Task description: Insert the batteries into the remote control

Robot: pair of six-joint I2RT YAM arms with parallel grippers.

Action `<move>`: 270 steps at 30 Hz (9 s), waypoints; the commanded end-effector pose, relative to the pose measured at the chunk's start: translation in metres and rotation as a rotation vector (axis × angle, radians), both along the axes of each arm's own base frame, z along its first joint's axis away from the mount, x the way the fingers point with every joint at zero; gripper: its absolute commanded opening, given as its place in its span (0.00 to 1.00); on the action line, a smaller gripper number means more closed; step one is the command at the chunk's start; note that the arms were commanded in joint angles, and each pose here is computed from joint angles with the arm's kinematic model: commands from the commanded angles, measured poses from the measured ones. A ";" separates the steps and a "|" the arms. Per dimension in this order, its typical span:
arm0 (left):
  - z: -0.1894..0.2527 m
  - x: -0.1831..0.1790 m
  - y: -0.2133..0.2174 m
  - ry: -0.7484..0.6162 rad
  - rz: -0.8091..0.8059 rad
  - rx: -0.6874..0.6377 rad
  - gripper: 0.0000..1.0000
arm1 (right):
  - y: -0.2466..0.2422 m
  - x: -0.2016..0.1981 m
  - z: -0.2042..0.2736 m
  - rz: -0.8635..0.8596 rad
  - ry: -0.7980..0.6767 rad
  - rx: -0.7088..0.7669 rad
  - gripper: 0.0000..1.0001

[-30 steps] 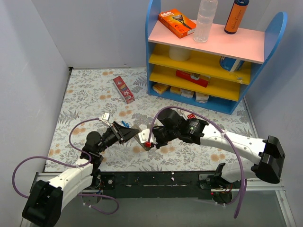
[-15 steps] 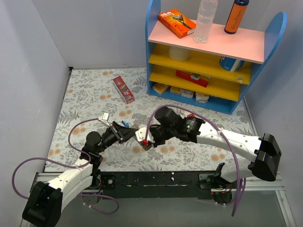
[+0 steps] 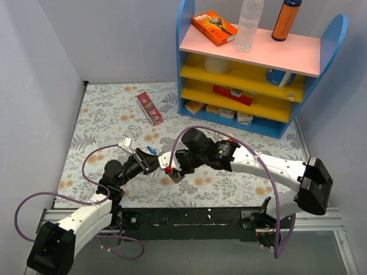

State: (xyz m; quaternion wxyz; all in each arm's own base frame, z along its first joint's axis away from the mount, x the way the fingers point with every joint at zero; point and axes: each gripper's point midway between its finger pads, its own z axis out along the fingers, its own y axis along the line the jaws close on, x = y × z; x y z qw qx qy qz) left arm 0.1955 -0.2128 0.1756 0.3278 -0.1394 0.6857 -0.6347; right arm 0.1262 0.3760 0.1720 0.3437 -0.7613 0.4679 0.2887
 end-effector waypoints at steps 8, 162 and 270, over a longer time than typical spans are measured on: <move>0.040 -0.003 -0.005 -0.134 -0.023 -0.019 0.00 | 0.018 0.011 0.004 -0.051 0.037 0.002 0.18; 0.002 0.034 0.019 -0.057 0.231 0.034 0.00 | -0.003 0.042 0.013 -0.897 0.311 -0.274 0.01; 0.020 0.013 0.005 -0.164 0.119 0.013 0.00 | 0.020 0.072 0.039 -0.916 0.331 -0.106 0.01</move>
